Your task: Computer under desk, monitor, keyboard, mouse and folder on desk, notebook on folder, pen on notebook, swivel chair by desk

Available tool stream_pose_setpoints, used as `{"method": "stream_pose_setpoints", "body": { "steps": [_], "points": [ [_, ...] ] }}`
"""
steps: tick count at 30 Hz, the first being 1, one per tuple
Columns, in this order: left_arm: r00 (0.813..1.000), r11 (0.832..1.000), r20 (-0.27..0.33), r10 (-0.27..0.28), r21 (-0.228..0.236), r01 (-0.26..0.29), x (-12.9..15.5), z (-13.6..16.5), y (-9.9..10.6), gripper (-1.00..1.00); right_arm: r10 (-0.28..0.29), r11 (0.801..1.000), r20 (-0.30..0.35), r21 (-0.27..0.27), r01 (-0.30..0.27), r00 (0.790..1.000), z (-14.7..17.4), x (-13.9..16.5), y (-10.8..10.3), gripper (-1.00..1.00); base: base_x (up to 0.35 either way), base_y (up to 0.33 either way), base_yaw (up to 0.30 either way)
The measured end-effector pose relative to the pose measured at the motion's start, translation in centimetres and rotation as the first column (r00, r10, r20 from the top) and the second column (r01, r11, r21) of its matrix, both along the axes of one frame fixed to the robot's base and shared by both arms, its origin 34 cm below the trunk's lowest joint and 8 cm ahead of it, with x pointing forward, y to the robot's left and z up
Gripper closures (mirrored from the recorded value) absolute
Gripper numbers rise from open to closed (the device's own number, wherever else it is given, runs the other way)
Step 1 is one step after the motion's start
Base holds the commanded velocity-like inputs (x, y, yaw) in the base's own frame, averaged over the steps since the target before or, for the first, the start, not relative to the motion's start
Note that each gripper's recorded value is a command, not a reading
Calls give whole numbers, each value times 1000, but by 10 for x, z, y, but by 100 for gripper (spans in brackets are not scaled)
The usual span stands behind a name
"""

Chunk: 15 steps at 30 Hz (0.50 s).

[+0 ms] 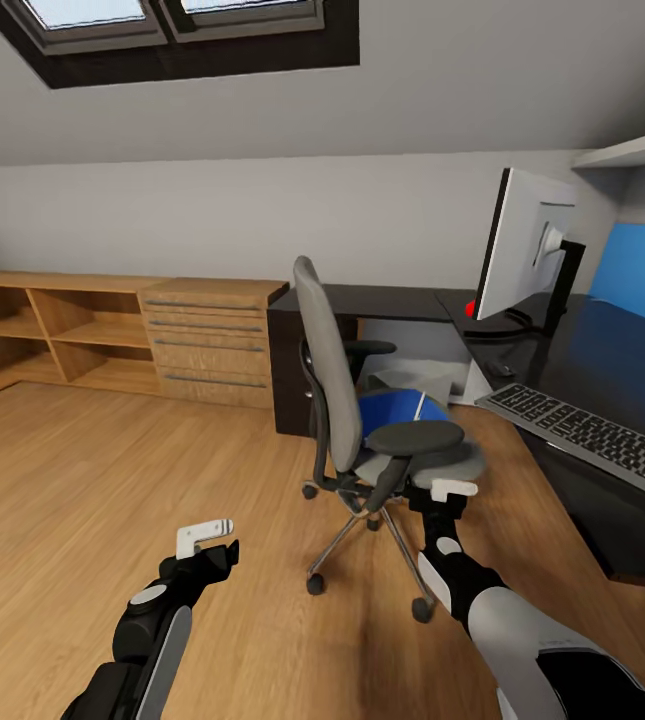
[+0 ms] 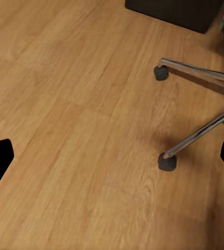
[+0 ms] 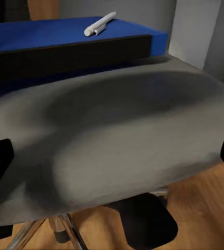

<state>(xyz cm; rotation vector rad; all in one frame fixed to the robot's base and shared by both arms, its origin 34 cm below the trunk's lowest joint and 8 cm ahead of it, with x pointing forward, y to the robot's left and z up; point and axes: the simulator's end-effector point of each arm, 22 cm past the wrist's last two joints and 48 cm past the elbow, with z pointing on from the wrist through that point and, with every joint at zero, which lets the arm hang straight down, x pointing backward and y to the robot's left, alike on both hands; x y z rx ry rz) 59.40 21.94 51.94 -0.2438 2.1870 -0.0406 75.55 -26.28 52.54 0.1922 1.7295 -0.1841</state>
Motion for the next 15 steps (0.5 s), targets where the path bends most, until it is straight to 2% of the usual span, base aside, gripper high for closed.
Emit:
{"method": "stream_pose_setpoints", "body": {
  "steps": [15],
  "points": [
    [1000,1000,1,2,1,-2,2,7,0,-100,-3,1000,3,3,3,1000,8,2,0,-100,0,0,0]
  ]
}}
